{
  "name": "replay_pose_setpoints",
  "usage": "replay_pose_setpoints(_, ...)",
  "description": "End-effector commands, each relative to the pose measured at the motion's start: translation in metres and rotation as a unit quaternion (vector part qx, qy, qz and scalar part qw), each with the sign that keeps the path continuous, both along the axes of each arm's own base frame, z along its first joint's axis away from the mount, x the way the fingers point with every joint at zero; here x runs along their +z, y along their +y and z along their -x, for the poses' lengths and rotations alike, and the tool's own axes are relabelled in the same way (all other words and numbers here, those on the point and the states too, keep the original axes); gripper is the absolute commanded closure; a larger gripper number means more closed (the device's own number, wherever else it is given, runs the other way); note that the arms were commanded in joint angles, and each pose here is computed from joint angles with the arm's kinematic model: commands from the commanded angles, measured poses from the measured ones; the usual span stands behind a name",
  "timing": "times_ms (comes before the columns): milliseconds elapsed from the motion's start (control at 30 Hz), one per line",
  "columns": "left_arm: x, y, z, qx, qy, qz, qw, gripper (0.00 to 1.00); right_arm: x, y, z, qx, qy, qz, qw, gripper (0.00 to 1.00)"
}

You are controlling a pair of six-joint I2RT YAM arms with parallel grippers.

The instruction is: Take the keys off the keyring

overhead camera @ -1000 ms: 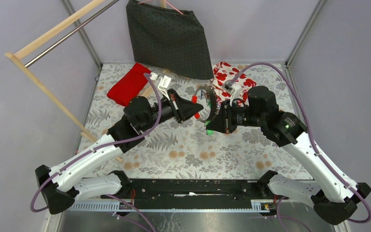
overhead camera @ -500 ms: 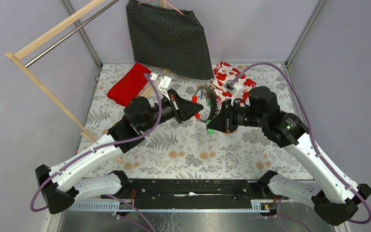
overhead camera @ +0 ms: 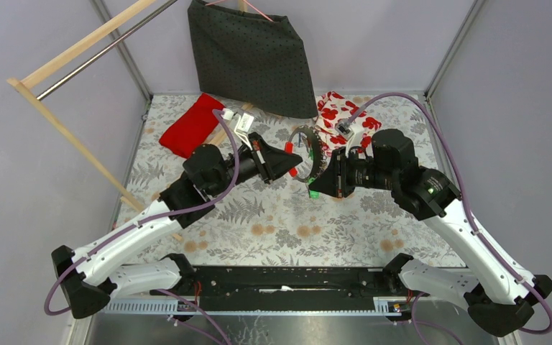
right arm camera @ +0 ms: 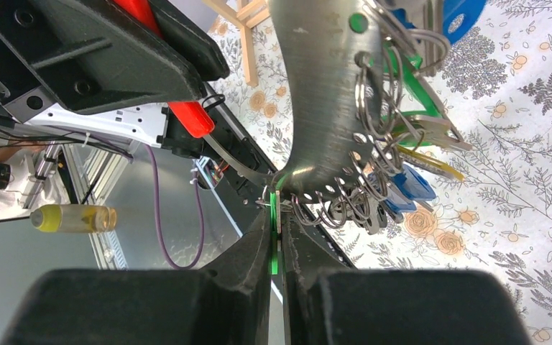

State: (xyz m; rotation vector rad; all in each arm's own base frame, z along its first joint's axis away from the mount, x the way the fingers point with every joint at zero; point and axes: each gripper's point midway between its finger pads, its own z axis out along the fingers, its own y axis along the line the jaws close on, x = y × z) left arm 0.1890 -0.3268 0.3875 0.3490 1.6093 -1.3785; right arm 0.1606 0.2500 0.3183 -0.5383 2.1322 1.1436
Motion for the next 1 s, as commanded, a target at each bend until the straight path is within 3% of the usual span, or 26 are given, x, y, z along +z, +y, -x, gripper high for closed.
replay_pose_setpoints(0, 0.046, 0.011, 0.010, 0.002, -0.047, 0.063, 0.997, 1.00, 0.017, -0.002, 0.000, -0.008, -0.022, -0.016, 1.000, 1.00)
replay_pose_setpoints(467, 0.055, 0.016, 0.009, 0.012, -0.015, 0.096, 0.995, 1.00, 0.012, -0.001, 0.004, 0.002, -0.017, -0.020, 1.000, 1.00)
replay_pose_setpoints(967, 0.049, 0.018, -0.010, 0.022, 0.113, 0.160, 0.980, 1.00, 0.006, -0.001, 0.005, 0.003, -0.022, -0.023, 0.999, 1.00)
